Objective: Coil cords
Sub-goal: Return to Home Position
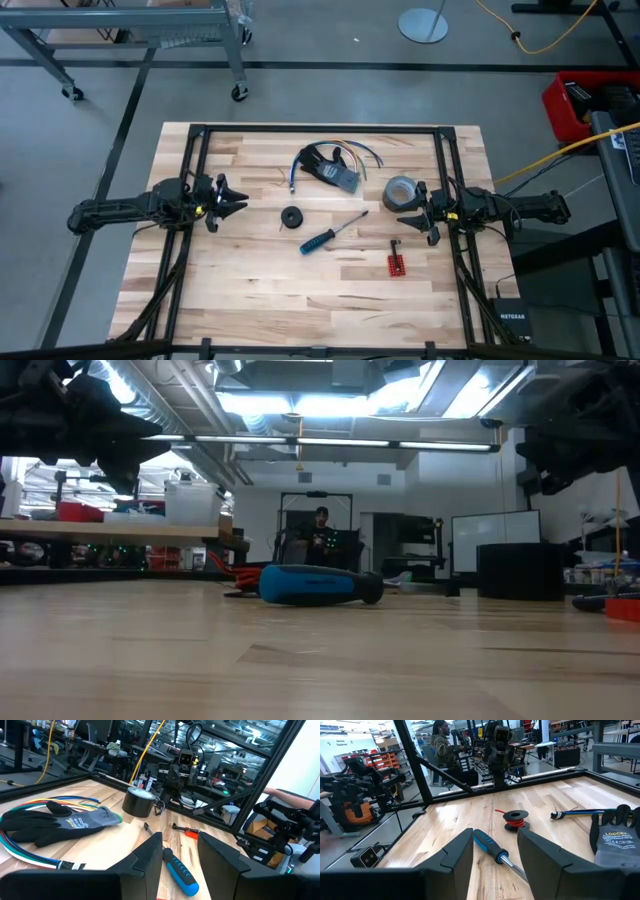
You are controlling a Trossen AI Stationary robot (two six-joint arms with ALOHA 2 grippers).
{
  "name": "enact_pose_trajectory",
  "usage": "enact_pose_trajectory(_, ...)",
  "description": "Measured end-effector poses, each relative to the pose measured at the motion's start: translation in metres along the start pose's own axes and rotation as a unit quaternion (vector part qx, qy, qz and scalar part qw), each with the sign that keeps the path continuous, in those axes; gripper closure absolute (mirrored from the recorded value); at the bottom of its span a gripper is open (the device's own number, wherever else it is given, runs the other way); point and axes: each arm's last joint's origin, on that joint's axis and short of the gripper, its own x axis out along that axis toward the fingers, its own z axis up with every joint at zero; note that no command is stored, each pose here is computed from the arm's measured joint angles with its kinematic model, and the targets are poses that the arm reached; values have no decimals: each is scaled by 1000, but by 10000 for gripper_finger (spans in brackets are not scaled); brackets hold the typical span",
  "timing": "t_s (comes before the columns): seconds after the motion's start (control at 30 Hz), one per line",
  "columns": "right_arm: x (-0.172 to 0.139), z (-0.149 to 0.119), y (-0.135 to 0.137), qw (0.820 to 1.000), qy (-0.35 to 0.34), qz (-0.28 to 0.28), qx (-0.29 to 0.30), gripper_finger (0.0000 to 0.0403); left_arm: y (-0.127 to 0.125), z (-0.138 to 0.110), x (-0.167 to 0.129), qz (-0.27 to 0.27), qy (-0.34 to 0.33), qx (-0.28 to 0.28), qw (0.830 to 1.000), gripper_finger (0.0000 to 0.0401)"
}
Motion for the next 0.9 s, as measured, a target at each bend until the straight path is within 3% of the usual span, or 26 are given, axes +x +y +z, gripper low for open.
enact_pose_trajectory(0.9, 0, 0, 1, 1000, 3, 14, -1, 245, 0, 0, 0, 0, 0, 0, 1000, 284)
